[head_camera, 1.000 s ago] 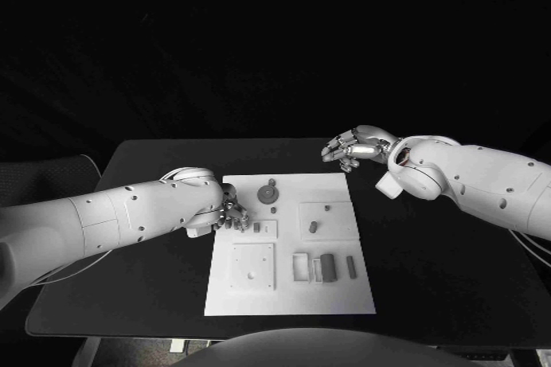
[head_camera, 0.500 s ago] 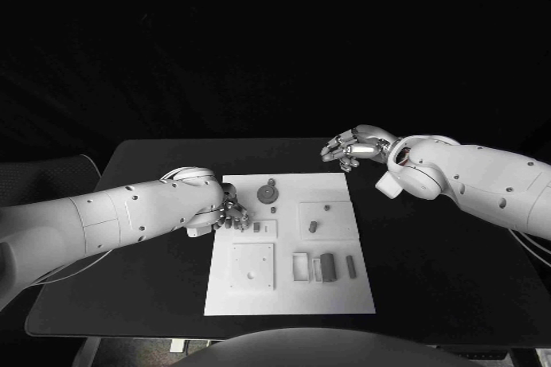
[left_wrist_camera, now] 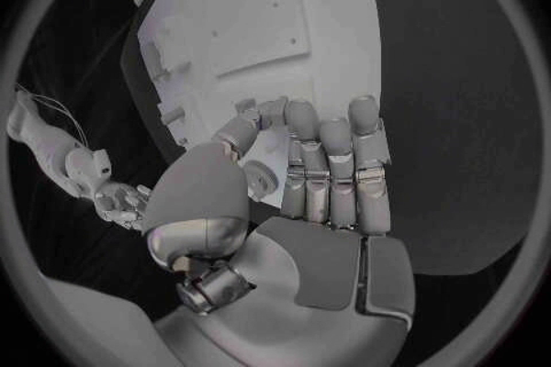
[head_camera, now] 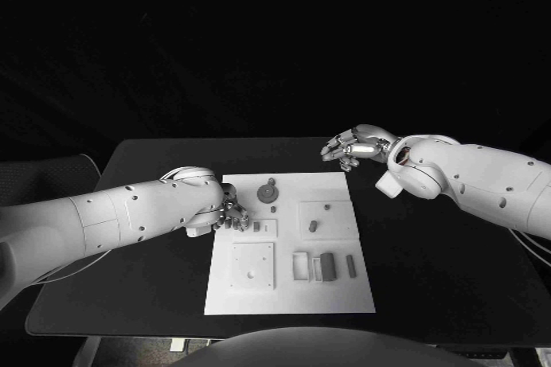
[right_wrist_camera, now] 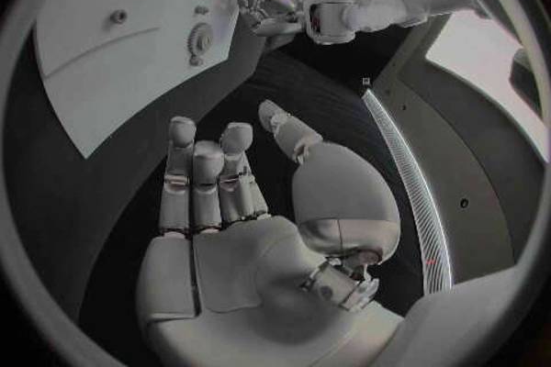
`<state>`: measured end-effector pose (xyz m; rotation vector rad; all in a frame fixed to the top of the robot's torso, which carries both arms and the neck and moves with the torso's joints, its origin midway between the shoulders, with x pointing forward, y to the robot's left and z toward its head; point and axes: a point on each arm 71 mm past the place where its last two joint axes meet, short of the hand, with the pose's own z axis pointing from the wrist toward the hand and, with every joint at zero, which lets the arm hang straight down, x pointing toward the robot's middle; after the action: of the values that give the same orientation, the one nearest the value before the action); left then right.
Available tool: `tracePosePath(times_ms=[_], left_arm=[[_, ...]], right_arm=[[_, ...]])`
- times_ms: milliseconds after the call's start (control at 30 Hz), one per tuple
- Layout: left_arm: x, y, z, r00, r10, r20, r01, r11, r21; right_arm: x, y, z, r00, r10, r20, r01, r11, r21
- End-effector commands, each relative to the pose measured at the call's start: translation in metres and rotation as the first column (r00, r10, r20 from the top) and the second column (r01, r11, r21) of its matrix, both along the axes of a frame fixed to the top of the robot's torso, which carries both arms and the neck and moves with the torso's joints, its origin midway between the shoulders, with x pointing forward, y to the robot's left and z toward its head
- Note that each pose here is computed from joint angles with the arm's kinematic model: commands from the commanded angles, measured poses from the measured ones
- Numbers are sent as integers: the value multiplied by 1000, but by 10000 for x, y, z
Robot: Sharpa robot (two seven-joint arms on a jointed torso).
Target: Assemble the parts on the task board
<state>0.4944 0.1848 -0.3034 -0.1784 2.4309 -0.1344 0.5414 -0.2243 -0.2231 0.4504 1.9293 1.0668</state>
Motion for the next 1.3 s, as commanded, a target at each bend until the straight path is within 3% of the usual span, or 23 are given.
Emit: tracePosePath(times_ms=[33,433,1300], left_arm=[[-7,-18,-4,1000,-22,1,22,1000,14],[8,-5,-1,1000,-12,27,12,1000,8],[-16,-44,-24,999,-26,19,26,1000,-3]], right_arm=[[-10,19,-4,1000,18,-6,-18,1000,5],[-11,17,-4,1000,17,-6,-17,1000,4],[-14,17,-5,1000,19,-8,-19,1000,4]])
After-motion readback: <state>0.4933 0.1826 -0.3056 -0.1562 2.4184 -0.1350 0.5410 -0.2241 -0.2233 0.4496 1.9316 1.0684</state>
